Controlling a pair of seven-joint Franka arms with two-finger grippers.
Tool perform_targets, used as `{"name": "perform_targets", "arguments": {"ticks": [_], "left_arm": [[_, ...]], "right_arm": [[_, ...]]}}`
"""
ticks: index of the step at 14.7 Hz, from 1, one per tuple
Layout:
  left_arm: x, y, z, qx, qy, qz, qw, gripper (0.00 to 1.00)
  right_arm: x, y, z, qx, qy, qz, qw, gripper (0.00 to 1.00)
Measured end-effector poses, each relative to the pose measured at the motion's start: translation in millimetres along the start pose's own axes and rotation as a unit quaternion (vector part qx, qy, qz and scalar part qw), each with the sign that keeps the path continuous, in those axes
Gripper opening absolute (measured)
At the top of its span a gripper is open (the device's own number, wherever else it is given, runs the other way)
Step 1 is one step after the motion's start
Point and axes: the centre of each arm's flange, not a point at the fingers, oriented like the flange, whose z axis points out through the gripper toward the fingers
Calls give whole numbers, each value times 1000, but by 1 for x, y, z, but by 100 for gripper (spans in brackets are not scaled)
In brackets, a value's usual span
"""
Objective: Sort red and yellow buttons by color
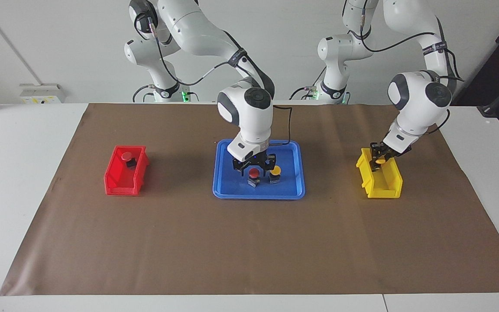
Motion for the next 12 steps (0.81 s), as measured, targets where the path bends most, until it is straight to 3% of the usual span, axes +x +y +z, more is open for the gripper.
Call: {"name": "perform_targets", "arguments": {"ticks": [1,3,4,5,8,12], "left_arm": [[0,0,1,0,2,0,1000,41],[1,-2,0,0,5,-1,1000,56],[2,-4,-3,0,7,-2,1000,61],[4,-5,-7,0,8,-3,1000,61],[16,-4,-43,0,-1,1,1000,64],[29,2,-147,2,15,16,1000,100]], "right_arm": [[-1,1,0,0,0,0,1000,78],[-2,2,-1,-1,0,0,1000,62],[-1,2,-2,1,1,1,1000,61],[0,2,-3,5,6,1,1000,57],[1,0,-3,12,15,1,1000,56],[0,1,1,12,15,0,1000,57]]}}
